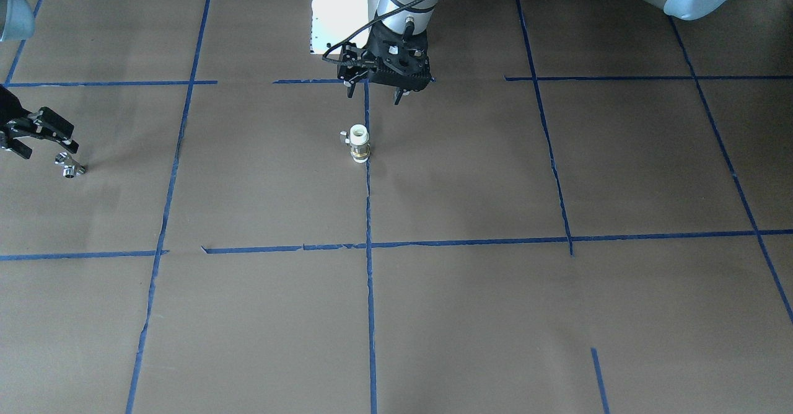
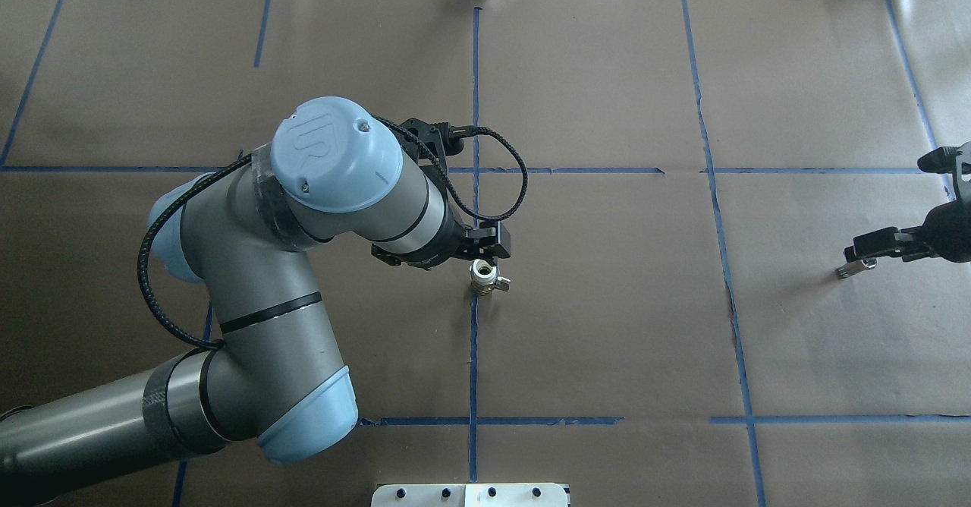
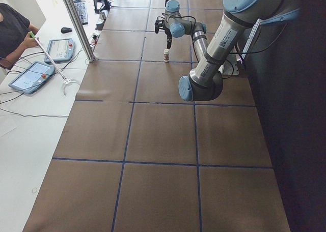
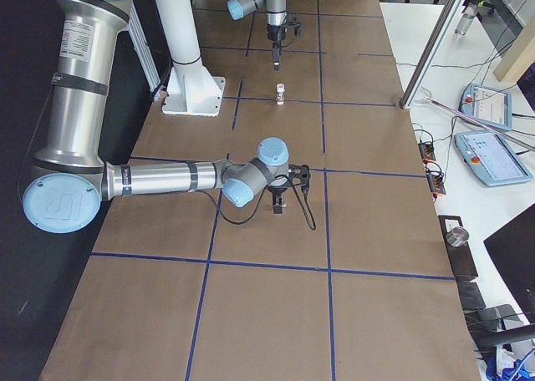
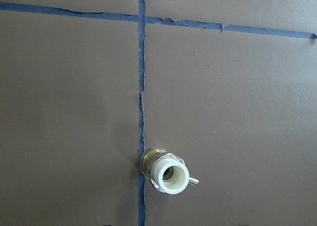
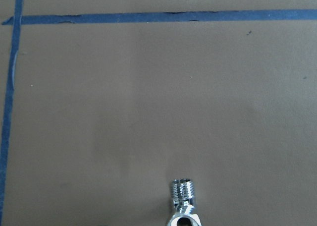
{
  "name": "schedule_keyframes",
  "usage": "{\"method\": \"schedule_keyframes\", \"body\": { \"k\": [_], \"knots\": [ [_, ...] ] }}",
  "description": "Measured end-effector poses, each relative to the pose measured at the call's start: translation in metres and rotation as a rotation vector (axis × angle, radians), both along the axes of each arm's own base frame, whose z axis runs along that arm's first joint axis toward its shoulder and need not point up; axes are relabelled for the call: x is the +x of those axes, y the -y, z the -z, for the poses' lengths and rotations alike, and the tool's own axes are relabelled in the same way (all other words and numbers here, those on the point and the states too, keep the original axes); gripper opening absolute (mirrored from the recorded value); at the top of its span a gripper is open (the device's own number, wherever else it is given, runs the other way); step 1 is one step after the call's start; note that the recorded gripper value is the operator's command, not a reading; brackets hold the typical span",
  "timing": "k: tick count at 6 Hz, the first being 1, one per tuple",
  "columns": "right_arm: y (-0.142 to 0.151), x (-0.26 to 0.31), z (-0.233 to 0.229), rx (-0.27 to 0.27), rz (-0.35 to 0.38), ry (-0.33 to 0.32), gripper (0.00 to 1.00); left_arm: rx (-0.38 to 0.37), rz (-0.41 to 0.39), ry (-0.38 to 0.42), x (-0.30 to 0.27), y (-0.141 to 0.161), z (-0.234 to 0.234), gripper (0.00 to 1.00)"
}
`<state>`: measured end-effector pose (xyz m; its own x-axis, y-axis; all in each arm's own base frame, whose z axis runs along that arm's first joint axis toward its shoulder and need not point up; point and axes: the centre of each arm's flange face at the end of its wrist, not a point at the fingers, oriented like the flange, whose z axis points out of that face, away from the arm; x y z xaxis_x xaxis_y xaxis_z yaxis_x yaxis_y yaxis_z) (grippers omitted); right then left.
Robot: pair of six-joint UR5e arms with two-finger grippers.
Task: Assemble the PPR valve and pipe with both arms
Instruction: 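Grasp the chrome tee with the right gripper while the left steadies the valve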
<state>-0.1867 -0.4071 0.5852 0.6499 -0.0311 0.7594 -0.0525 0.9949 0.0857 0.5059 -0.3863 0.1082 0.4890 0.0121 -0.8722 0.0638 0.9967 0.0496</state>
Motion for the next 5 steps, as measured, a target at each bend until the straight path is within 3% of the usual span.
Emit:
{"method": "schedule_keyframes", "body": {
  "k": [1, 2, 3, 5],
  "knots": [
    [-0.001, -0.011, -0.007, -0.003, 0.014, -0.016, 0.82, 0.000, 0.002, -0.001, -0.001, 0.000, 0.000, 0.88],
    [0.000, -0.019, -0.013, -0.007, 0.027, -0.025, 0.33, 0.001, 0.002, -0.003, -0.002, 0.000, 0.001, 0.88],
    [0.000, -0.022, -0.016, -0.012, 0.031, -0.028, 0.00, 0.002, 0.003, -0.005, -0.004, 0.000, 0.001, 0.89],
    [0.000, -0.023, -0.014, -0.015, 0.036, -0.021, 0.00, -0.001, 0.008, -0.016, -0.014, -0.006, -0.001, 0.89]
  ]
}}
